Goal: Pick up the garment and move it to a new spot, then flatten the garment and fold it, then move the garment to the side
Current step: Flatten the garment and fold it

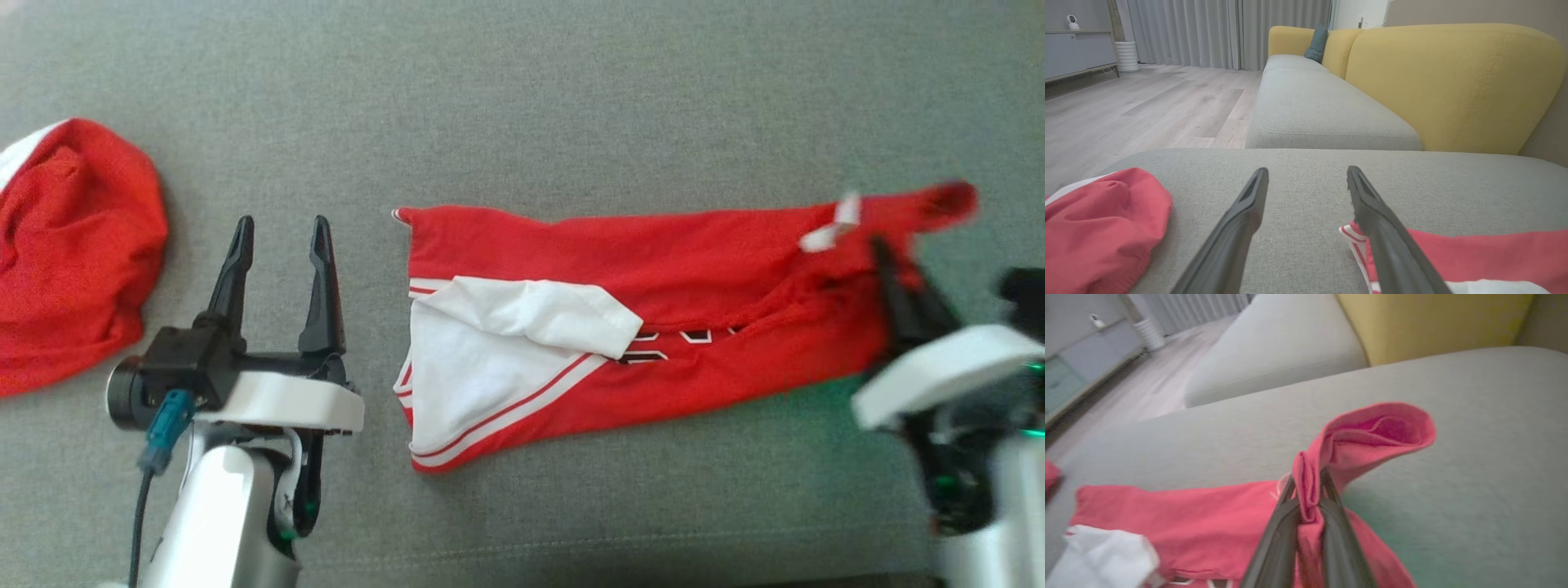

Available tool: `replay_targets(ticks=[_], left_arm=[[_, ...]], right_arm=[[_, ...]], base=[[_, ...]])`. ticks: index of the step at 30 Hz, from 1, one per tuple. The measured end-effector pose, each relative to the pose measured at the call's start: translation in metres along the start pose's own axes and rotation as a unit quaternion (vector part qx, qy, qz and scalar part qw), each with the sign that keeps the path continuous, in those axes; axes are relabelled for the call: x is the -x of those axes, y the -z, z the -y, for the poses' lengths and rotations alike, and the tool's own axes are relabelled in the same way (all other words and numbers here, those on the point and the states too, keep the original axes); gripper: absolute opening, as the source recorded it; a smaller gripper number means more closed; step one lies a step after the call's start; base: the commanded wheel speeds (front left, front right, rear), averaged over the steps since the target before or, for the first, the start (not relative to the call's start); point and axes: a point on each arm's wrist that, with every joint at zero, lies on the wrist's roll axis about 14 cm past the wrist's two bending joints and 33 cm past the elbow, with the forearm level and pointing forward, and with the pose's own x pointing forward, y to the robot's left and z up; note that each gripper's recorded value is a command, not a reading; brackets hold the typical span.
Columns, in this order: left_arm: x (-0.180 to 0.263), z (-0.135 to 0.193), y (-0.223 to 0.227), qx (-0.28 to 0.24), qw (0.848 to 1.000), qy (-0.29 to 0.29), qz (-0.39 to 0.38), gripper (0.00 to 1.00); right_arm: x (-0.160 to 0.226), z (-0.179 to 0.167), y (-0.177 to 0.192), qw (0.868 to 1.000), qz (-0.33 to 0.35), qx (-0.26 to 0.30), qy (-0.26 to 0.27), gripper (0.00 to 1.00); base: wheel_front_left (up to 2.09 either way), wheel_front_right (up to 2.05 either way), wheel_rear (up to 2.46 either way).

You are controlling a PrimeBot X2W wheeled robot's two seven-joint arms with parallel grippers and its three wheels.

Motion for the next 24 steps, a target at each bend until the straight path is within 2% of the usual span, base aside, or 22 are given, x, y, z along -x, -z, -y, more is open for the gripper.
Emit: replay_targets(ticks=[5,10,19,24], left_arm=[[0.003,0.0,-0.008,-0.004,1.0,0.002,0.009,1.0],[0.008,-0.004,-0.011,-0.005,1.0,-0.006,0.012,1.0],[0.016,-0.013,-0.003,-0.004,1.0,-0.022,-0.004,1.0],[0.018,-0.02,0.0,-0.005,0.999,-0.03,-0.008,1.0]], right_arm=[[-0.003,-0.081,-0.003,0.994,-0.003,-0.005,-0.114,0.0],[0.001,-0.153,0.018,0.974,-0.041,-0.021,-0.22,0.0],[0.002,-0.234,0.05,0.933,-0.091,-0.07,-0.34,0.0],[0.001,-0.26,0.067,0.917,-0.116,-0.078,-0.375,0.0]], base=[[0.0,0.0,0.0],[0.0,0.0,0.0],[0.0,0.0,0.0],[0.0,0.0,0.0]])
